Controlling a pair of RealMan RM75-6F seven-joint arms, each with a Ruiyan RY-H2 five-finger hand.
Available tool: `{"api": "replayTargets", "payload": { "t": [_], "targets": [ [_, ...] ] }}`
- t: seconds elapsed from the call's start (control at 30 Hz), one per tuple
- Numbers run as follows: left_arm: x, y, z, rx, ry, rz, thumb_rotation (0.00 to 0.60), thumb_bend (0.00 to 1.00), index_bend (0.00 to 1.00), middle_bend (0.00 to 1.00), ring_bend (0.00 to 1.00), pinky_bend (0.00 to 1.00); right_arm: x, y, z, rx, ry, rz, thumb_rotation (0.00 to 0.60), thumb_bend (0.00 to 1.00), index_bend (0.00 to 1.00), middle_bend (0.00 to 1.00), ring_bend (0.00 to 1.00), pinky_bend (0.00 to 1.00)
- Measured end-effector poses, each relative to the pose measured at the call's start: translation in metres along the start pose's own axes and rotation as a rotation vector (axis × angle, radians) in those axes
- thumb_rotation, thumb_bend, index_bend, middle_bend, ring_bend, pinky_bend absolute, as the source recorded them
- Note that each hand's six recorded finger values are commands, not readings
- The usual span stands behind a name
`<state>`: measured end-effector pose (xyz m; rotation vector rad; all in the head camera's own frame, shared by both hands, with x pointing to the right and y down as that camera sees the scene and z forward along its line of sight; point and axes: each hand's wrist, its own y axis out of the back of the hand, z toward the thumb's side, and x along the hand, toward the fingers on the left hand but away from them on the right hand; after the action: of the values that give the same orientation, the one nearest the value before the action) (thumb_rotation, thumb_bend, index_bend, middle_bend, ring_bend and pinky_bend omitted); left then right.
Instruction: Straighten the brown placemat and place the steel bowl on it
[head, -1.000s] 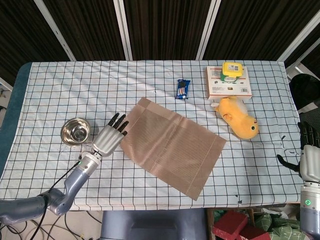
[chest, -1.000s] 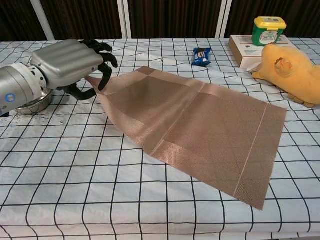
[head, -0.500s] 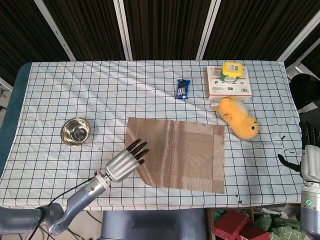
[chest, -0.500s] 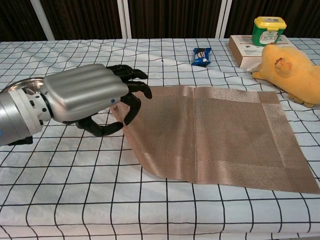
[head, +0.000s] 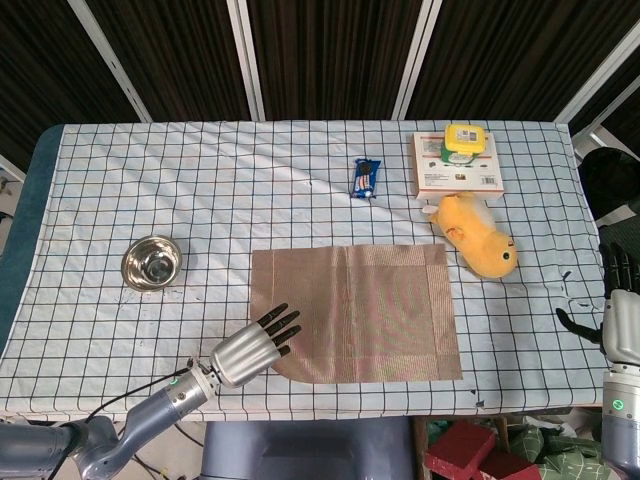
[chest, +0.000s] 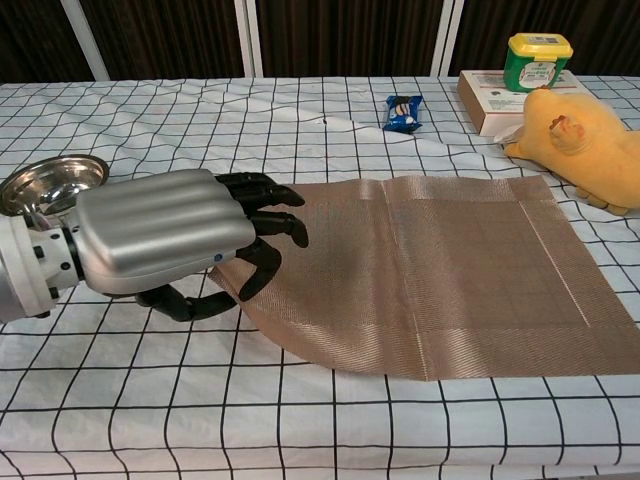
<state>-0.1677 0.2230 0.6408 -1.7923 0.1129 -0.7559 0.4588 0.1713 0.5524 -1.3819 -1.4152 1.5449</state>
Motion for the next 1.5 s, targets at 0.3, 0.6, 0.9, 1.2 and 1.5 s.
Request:
{"api": "replayTargets", "payload": {
  "t": [0.3,0.6,0.9,1.2,1.5],
  "targets": [
    [-0.011,-0.007,-0.002,0.005,-0.009,-0.030,0.600,0.44,0.59,0.18,0.04,0.09,0.000,-0.001,0.000,0.003,0.000,0.004,0.600,0.12,0.00,0.00,0.00,0.16],
    [-0.019,-0.015,-0.004,0.010,-0.008,-0.054,0.600,0.44,0.58,0.17,0.04,0.09,0.000,0.000,0.000,-0.002,-0.003,0.003,0.600,0.12,0.00,0.00,0.00,0.16],
    [-0.026,-0.017,-0.003,0.007,-0.006,-0.062,0.600,0.44,0.56,0.16,0.04,0.09,0.001,-0.001,0.001,0.001,0.002,0.005,0.600,0.12,0.00,0.00,0.00,0.16],
    [-0.027,-0.017,0.000,-0.005,-0.007,-0.060,0.600,0.35,0.50,0.13,0.04,0.09,0.001,-0.001,0.001,-0.001,0.002,0.005,0.600,0.12,0.00,0.00,0.00,0.16],
    [-0.031,-0.019,-0.003,0.002,-0.004,-0.087,0.600,0.00,0.20,0.06,0.03,0.06,0.001,-0.001,0.001,-0.002,0.002,0.003,0.600,0.12,0.00,0.00,0.00,0.16]
  ]
}}
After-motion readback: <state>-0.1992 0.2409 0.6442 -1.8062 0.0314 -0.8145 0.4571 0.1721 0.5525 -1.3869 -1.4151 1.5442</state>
